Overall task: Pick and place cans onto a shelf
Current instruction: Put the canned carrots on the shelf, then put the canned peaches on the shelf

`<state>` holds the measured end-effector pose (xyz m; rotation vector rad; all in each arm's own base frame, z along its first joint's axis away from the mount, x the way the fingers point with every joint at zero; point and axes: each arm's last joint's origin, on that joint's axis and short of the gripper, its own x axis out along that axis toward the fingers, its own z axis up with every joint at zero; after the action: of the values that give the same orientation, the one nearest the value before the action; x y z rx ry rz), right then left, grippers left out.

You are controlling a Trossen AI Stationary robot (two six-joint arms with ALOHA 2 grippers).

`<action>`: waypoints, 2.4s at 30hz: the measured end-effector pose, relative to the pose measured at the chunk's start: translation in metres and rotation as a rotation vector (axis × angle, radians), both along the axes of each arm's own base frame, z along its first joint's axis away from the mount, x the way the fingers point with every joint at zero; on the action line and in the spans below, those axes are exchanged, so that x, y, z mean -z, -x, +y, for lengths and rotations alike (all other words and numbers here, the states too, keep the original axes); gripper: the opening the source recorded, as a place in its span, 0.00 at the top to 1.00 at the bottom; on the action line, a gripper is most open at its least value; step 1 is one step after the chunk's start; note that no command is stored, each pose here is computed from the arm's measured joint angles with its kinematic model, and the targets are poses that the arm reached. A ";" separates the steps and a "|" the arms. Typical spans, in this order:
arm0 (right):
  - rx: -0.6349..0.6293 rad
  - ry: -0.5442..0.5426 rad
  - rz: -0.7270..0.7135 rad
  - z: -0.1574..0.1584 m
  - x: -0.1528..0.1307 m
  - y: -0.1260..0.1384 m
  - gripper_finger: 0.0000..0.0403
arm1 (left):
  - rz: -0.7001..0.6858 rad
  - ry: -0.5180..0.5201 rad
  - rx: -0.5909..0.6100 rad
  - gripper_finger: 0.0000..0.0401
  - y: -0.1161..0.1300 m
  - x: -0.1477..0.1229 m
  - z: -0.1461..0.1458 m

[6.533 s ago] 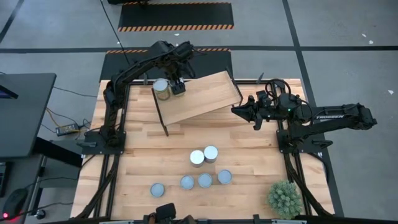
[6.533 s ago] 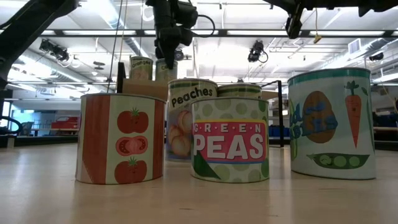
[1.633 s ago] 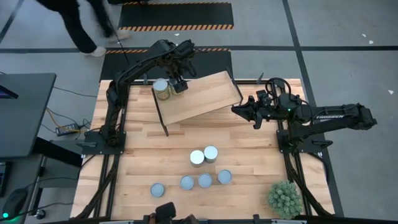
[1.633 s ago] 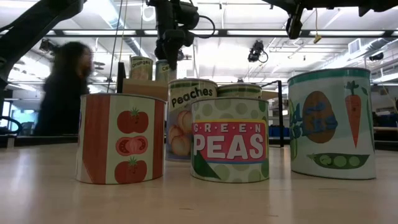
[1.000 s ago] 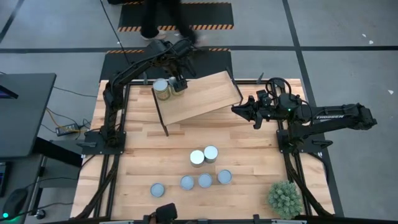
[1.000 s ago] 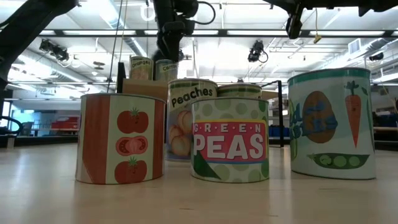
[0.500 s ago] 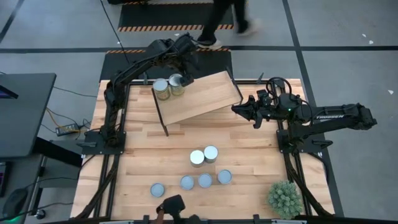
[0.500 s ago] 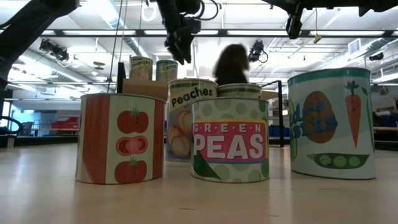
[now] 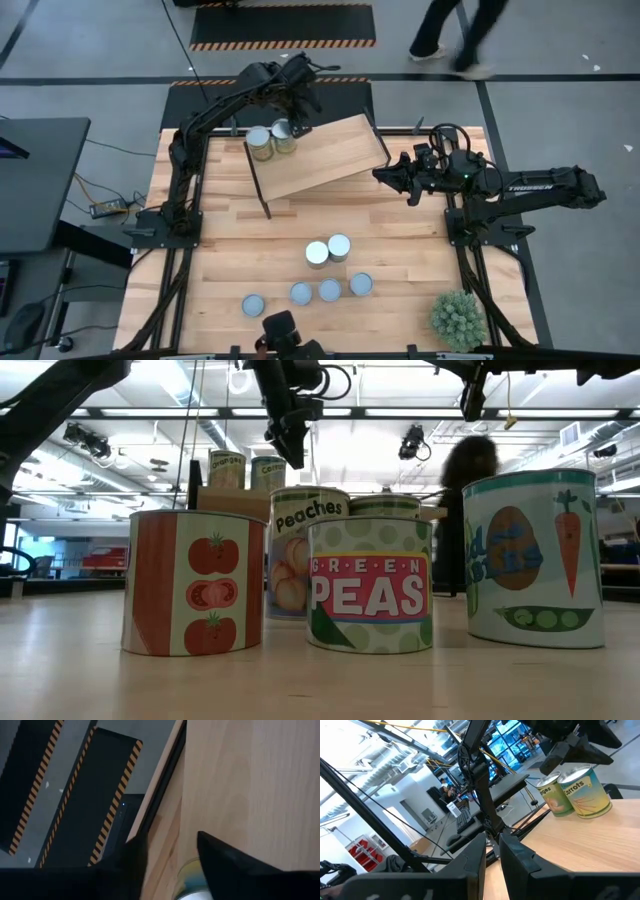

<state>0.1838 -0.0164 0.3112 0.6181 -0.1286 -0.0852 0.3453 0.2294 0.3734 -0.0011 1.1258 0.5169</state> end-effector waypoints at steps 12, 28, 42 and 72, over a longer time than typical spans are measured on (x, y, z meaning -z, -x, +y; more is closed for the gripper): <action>0.000 -0.003 -0.002 0.000 0.000 0.000 0.85 | 0.015 0.035 0.036 0.95 0.002 0.001 -0.002; -0.001 -0.004 -0.007 0.000 -0.001 0.000 0.85 | 0.087 0.114 0.035 0.99 0.010 0.006 -0.006; 0.000 0.009 -0.003 0.000 0.000 0.000 0.85 | -0.043 0.014 0.045 0.94 -0.004 -0.010 -0.019; -0.293 0.086 0.068 0.015 -0.013 -0.036 0.85 | -0.309 0.098 0.201 0.99 0.024 -0.092 -0.217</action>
<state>0.2199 -0.0010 0.3244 0.5415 0.0246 0.1816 0.3217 0.0121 0.4651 -0.0509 0.8367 0.2706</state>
